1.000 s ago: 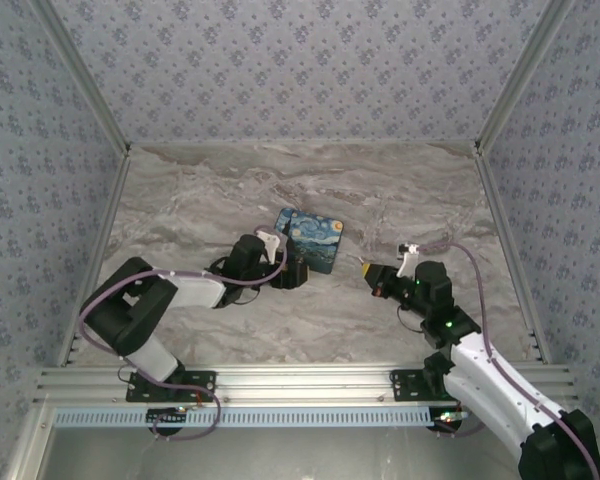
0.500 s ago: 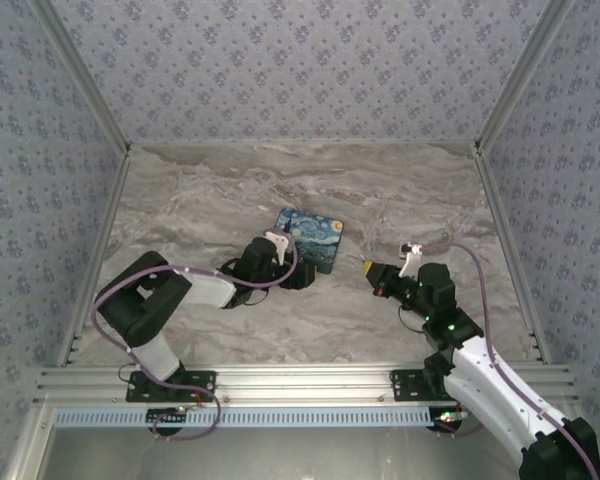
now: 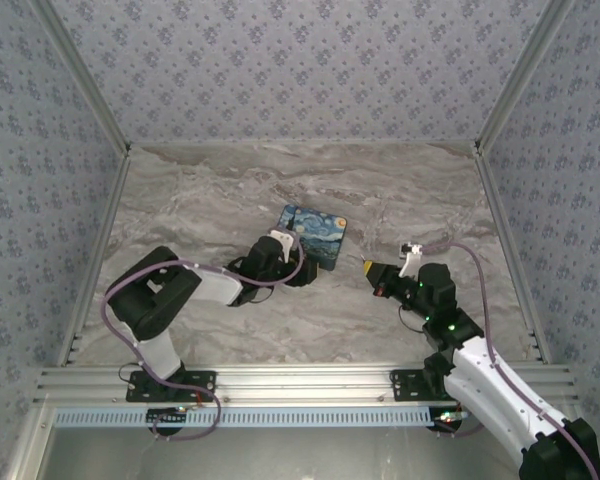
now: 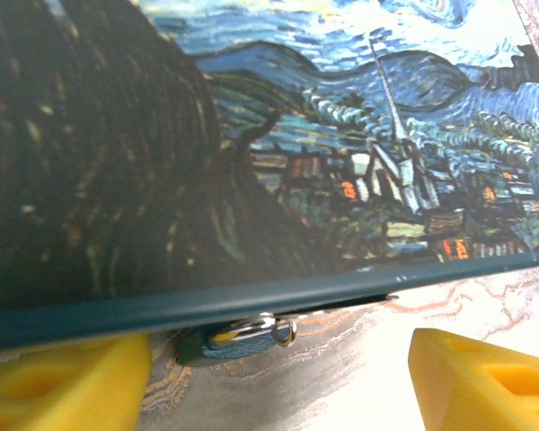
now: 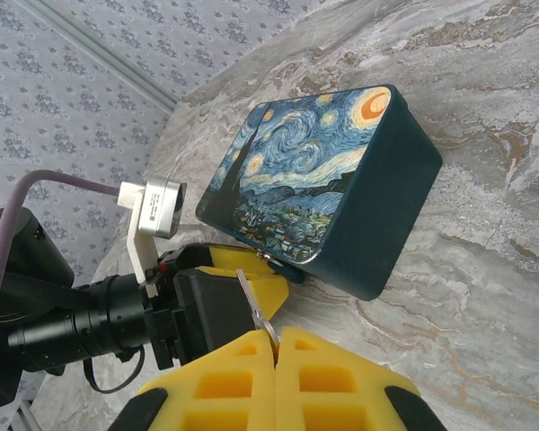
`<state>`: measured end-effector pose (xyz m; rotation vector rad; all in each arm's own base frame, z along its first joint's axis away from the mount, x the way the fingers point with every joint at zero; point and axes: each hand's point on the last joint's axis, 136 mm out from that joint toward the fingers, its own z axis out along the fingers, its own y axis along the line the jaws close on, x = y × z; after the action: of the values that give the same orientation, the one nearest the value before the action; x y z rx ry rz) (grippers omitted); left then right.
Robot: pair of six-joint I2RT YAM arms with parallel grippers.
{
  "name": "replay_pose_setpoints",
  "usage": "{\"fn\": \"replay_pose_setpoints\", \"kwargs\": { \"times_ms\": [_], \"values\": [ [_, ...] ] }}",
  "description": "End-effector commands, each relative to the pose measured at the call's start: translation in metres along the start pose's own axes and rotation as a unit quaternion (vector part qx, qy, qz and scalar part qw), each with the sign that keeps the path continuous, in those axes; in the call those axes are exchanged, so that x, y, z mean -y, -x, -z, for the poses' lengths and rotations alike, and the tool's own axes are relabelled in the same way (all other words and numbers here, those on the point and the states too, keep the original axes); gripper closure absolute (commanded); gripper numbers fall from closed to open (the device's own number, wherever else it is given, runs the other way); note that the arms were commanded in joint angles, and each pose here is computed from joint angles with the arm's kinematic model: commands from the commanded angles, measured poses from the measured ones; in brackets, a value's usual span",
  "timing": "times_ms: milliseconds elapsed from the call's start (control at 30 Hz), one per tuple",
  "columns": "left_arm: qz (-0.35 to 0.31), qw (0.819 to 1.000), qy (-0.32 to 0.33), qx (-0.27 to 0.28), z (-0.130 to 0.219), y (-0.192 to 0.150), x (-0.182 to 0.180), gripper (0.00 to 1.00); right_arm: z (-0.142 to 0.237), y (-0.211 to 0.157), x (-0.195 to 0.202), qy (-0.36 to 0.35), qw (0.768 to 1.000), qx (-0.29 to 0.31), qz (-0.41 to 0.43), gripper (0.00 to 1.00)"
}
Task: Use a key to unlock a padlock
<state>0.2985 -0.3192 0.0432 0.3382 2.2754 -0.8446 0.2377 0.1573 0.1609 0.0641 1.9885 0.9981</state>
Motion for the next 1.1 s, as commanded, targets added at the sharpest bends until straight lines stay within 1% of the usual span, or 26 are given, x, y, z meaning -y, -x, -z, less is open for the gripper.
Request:
{"fn": "replay_pose_setpoints", "kwargs": {
  "times_ms": [0, 200, 367, 533, 633, 933, 1067],
  "values": [
    [-0.005, 1.000, -0.005, -0.016, -0.009, -0.011, 0.002, 0.28, 0.001, 0.002, 0.000, -0.004, 1.000, 0.003, 0.012, 0.99],
    [-0.010, 1.000, -0.008, -0.022, -0.015, -0.015, 0.008, 0.34, 0.001, 0.001, 0.000, -0.004, 1.000, 0.003, 0.013, 0.99],
    [-0.012, 1.000, -0.003, -0.018, -0.016, -0.015, 0.011, 0.35, 0.002, 0.002, 0.000, -0.004, 1.000, 0.004, 0.014, 0.99],
    [-0.012, 1.000, 0.003, -0.011, -0.016, -0.015, 0.012, 0.39, 0.001, 0.000, 0.000, -0.004, 1.000, 0.002, 0.014, 0.99],
    [-0.014, 1.000, 0.006, -0.009, -0.017, -0.015, 0.013, 0.40, 0.001, 0.001, 0.001, -0.004, 1.000, 0.003, 0.014, 0.99],
    [0.005, 1.000, 0.030, -0.001, -0.020, -0.015, 0.003, 0.45, 0.001, 0.001, 0.000, -0.002, 1.000, 0.003, 0.013, 0.99],
    [0.014, 0.999, 0.038, 0.003, -0.021, -0.014, 0.001, 0.51, 0.001, 0.001, 0.000, -0.003, 1.000, 0.004, 0.013, 0.99]
  ]
}}
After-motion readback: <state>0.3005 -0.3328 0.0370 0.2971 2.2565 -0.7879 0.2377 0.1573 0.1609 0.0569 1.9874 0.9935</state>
